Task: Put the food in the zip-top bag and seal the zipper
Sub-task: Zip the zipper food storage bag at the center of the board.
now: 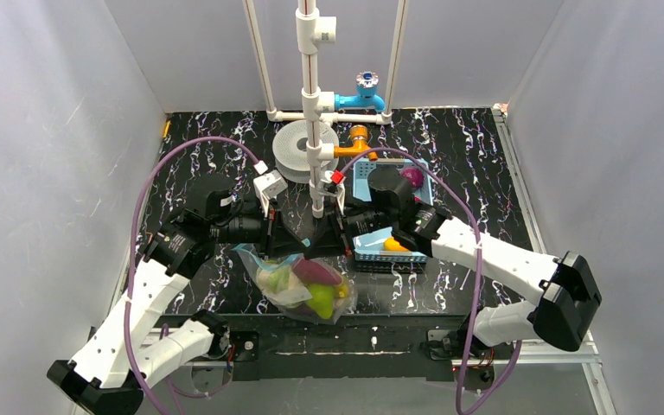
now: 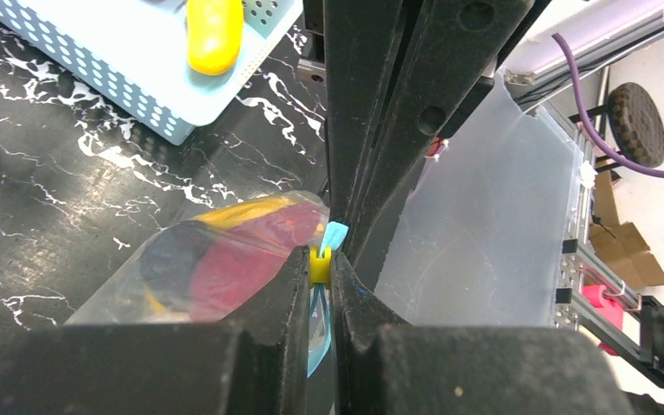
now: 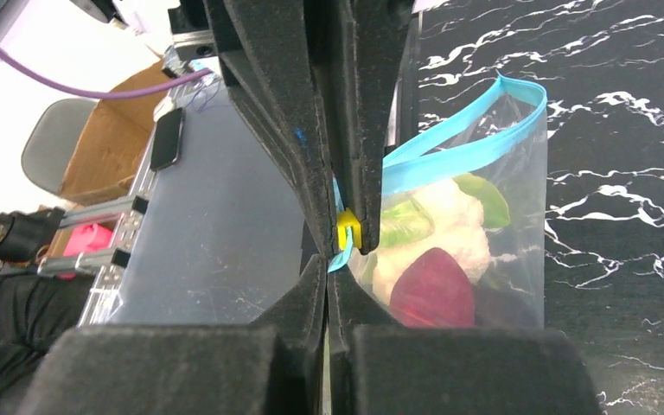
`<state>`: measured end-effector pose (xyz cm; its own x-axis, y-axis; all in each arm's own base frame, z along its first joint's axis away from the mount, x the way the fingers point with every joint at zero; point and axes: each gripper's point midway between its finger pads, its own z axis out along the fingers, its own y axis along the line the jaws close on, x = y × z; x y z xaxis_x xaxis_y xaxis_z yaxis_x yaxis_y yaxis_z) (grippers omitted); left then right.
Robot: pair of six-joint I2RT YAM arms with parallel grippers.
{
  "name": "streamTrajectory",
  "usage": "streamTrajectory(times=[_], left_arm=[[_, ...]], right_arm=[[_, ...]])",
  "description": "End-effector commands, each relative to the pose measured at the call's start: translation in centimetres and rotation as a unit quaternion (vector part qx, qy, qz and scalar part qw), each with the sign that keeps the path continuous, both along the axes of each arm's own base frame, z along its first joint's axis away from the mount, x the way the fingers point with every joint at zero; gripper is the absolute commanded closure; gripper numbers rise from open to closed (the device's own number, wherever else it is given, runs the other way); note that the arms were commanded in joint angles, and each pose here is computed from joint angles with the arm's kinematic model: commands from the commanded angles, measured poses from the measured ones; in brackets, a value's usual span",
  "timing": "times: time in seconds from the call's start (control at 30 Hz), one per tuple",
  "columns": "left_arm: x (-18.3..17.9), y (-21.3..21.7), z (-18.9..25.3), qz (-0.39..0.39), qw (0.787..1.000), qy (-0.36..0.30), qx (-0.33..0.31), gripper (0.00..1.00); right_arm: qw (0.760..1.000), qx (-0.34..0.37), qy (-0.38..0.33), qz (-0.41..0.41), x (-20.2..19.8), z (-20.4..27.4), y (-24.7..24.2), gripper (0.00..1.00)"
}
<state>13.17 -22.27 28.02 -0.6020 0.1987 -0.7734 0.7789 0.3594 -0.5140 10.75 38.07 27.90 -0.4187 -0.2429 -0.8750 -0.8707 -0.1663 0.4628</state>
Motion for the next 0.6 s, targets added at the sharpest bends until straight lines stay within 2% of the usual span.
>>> streamTrajectory(times=[0.0,0.13,0.27,0.57], left_arm=[[-1.1,0.3,1.8,-0.01,1.0,-0.018,-0.011,1.0],[-1.5,1.2,0.8,0.007,1.0,-0.003,0.012,1.0],[-2.0,2.2,0.7,0.029,0.999,-0.006,0.027,1.0],[-3.0,3.9,0.9,0.056,0.997,-0.018,0.047,1.0]], right_arm=[[0.993,0.048,-0.037,-0.106,2.9,2.3,0.3,0.99],[0.971,0.065,-0.011,-0.23,6.1,2.3,-1.2,0.99],[0.947,0.069,0.026,-0.313,8.4,2.1,-2.8,0.99],[0.901,0.08,0.054,-0.423,10.8,1.0,-6.0,0.99]])
